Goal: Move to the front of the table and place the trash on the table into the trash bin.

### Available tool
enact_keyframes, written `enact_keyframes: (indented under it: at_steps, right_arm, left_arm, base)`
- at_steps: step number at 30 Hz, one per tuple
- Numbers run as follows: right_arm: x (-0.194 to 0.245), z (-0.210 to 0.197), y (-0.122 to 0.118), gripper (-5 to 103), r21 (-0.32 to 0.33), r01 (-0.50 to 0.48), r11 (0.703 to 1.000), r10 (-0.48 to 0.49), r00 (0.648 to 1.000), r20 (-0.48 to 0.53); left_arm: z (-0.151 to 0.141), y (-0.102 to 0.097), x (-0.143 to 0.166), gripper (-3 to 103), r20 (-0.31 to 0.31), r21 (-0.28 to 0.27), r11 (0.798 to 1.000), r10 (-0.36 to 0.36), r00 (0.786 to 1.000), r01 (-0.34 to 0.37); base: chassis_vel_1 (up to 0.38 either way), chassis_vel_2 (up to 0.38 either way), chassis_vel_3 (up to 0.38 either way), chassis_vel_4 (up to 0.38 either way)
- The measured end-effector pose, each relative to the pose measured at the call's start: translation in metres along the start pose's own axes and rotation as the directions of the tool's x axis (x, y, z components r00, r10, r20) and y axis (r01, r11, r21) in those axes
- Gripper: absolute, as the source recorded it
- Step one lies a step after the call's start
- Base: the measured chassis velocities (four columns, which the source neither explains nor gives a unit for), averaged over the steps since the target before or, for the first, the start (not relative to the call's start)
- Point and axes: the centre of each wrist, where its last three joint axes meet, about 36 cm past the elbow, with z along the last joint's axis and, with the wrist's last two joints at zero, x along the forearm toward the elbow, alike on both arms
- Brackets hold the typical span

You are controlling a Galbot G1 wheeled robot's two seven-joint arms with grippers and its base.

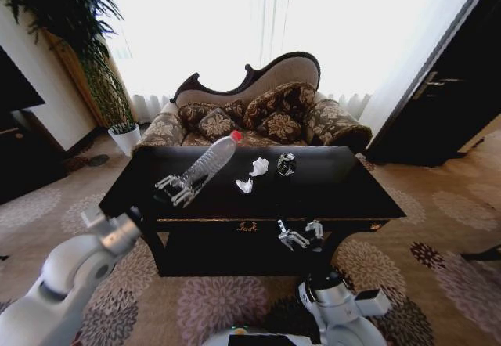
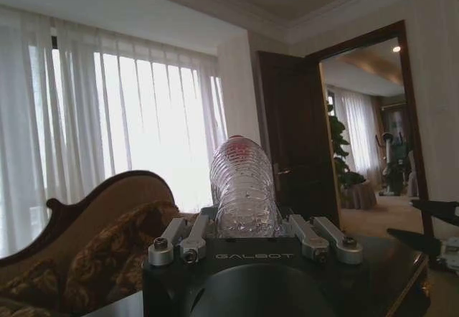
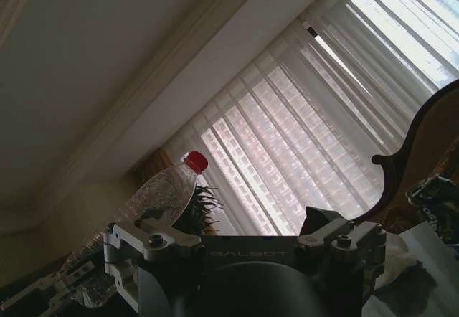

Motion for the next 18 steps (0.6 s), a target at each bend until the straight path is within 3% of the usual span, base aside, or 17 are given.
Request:
enact_keyframes:
  at_steps: [7,18]
  right_arm:
    - [0.0,0.01,0.002,100,-0.134,0.07,0.989,-0.069,0.998,0.016]
    - [0.002,0.021,0.001,100,-0.24,0.138,0.961,-0.131,0.99,0.043]
  left_arm:
    - [-0.003,-0.011,0.01,36,0.046,-0.019,0.998,0.067,0.997,-0.066]
    - [-0.001,-0.018,0.012,36,0.042,-0.034,0.986,0.165,0.985,-0.164]
  base:
    - [0.0,0.0,0.0,0.0]
    - [0.0,0.0,0.0,0.0]
